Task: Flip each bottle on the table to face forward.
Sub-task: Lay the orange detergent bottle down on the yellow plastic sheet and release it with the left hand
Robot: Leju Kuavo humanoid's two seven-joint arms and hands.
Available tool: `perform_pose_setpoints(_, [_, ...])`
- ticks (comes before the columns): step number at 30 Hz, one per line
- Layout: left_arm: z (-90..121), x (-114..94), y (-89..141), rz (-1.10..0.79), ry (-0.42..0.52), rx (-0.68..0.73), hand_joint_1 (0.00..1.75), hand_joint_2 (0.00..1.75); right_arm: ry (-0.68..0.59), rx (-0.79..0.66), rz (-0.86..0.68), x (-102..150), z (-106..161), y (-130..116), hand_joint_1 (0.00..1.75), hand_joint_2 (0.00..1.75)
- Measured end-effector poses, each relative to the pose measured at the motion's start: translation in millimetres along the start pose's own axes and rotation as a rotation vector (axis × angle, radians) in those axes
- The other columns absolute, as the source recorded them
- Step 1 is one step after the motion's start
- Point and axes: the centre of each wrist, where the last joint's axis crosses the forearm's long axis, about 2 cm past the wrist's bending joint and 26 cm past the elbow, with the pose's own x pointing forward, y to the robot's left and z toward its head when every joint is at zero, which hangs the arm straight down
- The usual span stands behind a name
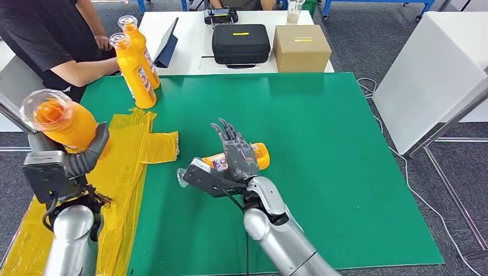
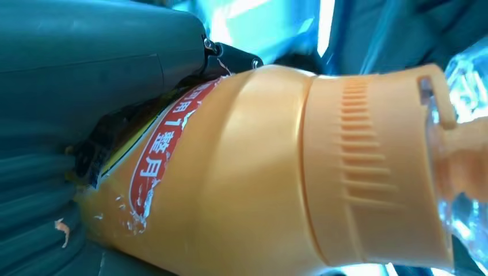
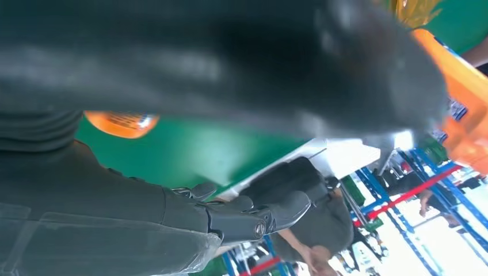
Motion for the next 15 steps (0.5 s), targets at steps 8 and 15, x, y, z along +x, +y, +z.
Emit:
perform_pose_setpoints(8, [-4.7,-37.4,23.2,-0.447,-0.116,-0.028,1.75,1.75,-0.041,-0.021,-0.06,-2.1,10.1,-27.6,0.0,0.0])
perform_pose_setpoints(15, [4.0,-65.3,39.9,-0.584,-0.119,-0.088,1.75,1.75,-0.08,-0.038,-0.073,-7.4,17.3,-42.1,0.0,0.0])
